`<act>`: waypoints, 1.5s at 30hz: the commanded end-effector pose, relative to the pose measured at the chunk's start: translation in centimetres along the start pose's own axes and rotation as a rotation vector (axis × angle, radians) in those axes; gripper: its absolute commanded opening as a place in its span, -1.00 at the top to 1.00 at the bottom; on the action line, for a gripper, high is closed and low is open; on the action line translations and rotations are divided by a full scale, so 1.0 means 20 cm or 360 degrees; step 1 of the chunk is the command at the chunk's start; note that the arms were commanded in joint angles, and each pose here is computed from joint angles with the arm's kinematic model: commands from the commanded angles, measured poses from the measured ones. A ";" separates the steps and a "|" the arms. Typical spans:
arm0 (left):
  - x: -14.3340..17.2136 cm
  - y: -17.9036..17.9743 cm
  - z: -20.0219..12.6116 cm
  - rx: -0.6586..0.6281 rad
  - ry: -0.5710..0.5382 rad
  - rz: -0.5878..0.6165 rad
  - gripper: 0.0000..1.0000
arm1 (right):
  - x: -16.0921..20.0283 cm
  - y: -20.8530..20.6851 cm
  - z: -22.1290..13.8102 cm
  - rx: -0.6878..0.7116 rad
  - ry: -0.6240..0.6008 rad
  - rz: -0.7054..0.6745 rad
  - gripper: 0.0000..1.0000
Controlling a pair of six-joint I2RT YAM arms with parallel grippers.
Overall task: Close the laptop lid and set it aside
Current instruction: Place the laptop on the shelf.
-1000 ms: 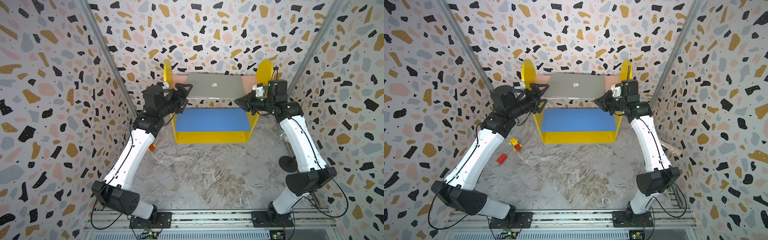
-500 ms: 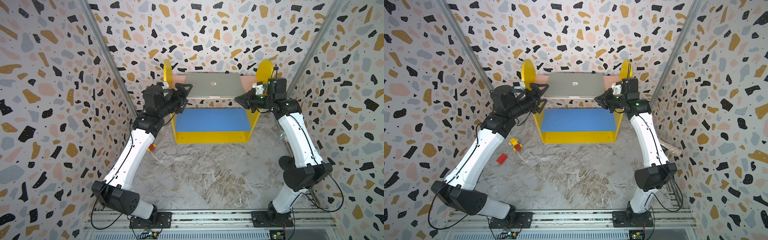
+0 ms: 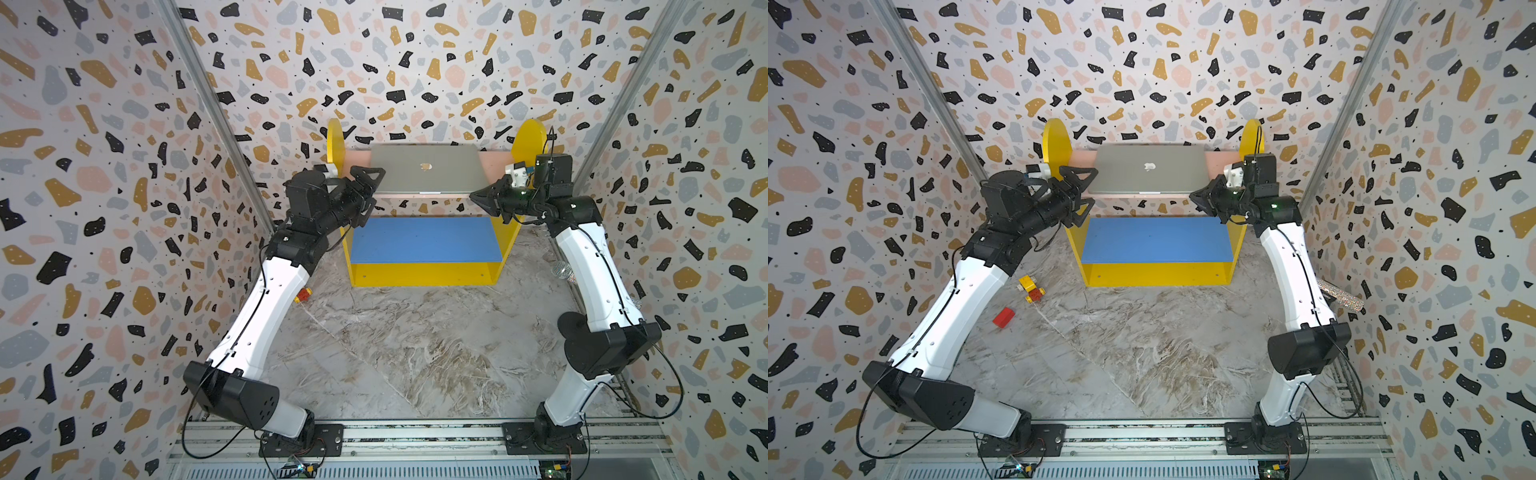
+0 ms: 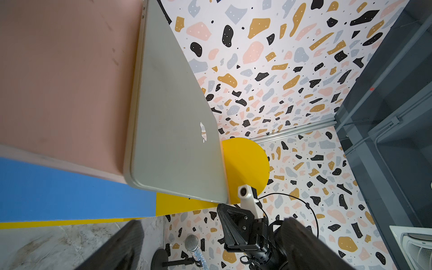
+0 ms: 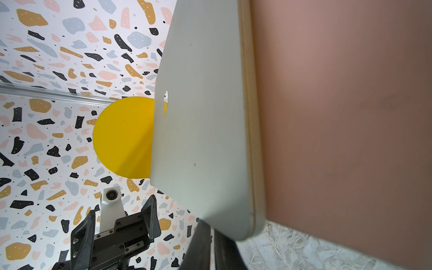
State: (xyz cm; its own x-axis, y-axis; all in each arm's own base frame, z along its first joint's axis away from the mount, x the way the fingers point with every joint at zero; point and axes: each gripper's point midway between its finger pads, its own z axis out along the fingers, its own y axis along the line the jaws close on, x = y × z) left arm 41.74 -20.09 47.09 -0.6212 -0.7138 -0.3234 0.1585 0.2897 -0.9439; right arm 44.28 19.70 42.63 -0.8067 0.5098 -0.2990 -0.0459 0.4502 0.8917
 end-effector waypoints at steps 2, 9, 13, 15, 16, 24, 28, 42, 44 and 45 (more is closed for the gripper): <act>-0.04 -0.10 -0.01 0.0101 -0.0035 0.0051 -0.91 | -0.07 0.04 -0.03 -0.0024 -0.0083 -0.0043 0.78; -0.04 -0.11 0.01 0.0101 -0.0031 0.0050 -0.94 | -0.06 0.05 -0.03 -0.0027 -0.0077 -0.0044 0.77; -0.05 -0.13 0.02 0.0109 -0.0027 0.0058 -0.97 | -0.06 0.06 -0.05 -0.0034 -0.0076 -0.0048 0.75; -0.05 -0.13 0.02 0.0105 -0.0024 0.0060 -0.98 | -0.05 0.06 -0.05 -0.0034 -0.0075 -0.0052 0.73; -0.05 -0.13 0.02 0.0106 -0.0023 0.0064 -0.98 | -0.05 0.06 -0.06 -0.0035 -0.0073 -0.0054 0.72; -0.04 -0.16 -0.02 0.0117 -0.0017 0.0101 -1.00 | 0.00 0.05 -0.11 -0.0015 -0.0069 -0.0078 0.61; -0.01 -0.16 -0.05 0.0094 0.0006 0.0136 -1.00 | 0.04 0.05 -0.17 -0.0004 -0.0092 -0.0137 0.49; 0.11 -0.09 -0.27 -0.0016 0.0067 0.0606 -0.99 | 0.18 -0.01 -0.38 0.0079 -0.0222 -0.0637 -0.28; 0.14 -0.07 -0.32 -0.0026 0.0073 0.0710 -0.99 | 0.19 -0.04 -0.41 0.0087 -0.0289 -0.0759 -0.39; 0.15 -0.04 -0.33 -0.0040 0.0077 0.0751 -1.00 | 0.20 -0.06 -0.43 0.0096 -0.0334 -0.0834 -0.46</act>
State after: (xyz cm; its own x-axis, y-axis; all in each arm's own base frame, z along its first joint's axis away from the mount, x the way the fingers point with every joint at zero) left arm 35.67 -18.48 48.30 -0.5594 -0.5582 -0.6128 0.3478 0.5130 -0.7848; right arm 36.95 16.16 41.61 -0.6923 0.3984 -0.6016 -0.2510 0.6487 0.7184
